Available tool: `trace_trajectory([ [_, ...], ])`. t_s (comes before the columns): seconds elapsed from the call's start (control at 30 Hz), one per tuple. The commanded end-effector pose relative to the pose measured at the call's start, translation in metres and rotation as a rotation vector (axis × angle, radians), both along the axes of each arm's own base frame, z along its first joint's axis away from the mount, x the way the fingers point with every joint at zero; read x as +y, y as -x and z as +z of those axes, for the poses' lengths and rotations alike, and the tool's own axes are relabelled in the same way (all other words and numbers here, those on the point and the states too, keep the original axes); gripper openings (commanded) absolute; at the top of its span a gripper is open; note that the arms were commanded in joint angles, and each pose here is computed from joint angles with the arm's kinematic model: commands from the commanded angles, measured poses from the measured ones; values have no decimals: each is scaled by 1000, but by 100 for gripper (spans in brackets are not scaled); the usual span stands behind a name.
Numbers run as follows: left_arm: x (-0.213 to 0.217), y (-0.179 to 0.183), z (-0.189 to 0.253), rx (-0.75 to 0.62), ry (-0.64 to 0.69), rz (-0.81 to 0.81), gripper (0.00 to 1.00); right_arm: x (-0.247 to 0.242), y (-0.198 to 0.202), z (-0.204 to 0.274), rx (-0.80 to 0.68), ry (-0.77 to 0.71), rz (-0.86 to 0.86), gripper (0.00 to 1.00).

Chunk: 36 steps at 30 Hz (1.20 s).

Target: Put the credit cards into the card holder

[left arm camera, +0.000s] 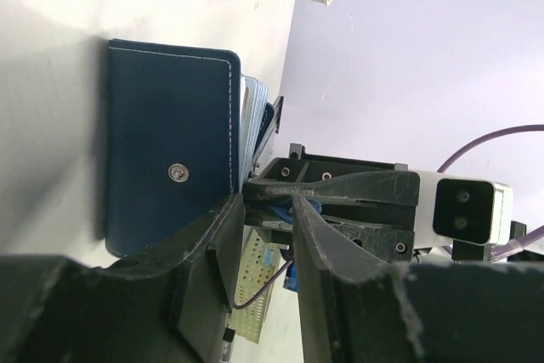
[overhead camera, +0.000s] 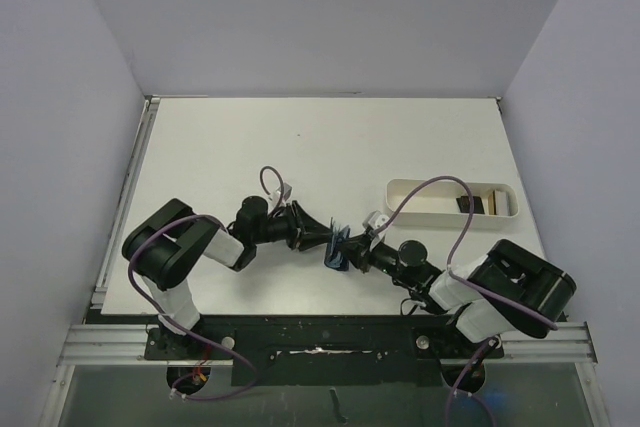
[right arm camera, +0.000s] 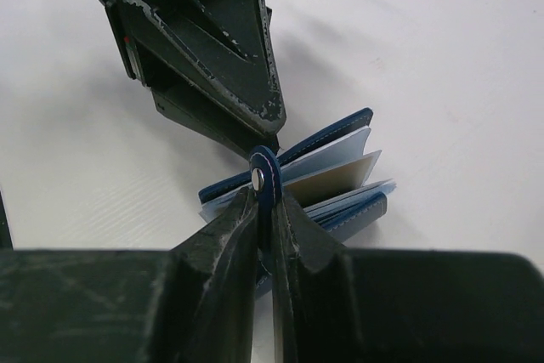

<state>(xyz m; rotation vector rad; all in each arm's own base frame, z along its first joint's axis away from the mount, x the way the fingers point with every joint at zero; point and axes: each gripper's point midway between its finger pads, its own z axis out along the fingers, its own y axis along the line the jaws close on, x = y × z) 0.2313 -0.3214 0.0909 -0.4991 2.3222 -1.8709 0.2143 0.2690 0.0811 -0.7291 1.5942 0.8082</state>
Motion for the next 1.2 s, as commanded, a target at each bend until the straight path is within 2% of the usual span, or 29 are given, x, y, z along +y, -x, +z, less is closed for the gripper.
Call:
trace_trajectory([
  [0.0, -7, -9, -14, -46, -75, 7, 28, -8, 6, -1, 8, -4, -21, 8],
  [0.43, -29, 2, -34, -42, -154, -58, 19, -19, 9, -3, 34, -12, -75, 13],
  [0.57, -26, 4, -50, -39, -241, -67, 19, -23, 9, -5, 65, -13, -99, 20],
  [0.7, -18, 3, -70, -65, -399, -81, 19, -25, 15, -5, 103, -38, -107, 26],
  [0.87, -10, -4, -73, -110, -529, -65, 19, -25, 15, 8, 209, -82, -155, 37],
  [0.97, -4, -5, -74, -129, -575, -49, 19, -36, 8, 19, 306, -129, -278, 41],
  [1.17, -2, -3, -75, -161, -648, -56, 22, -76, 7, 11, 612, -193, -627, 46],
])
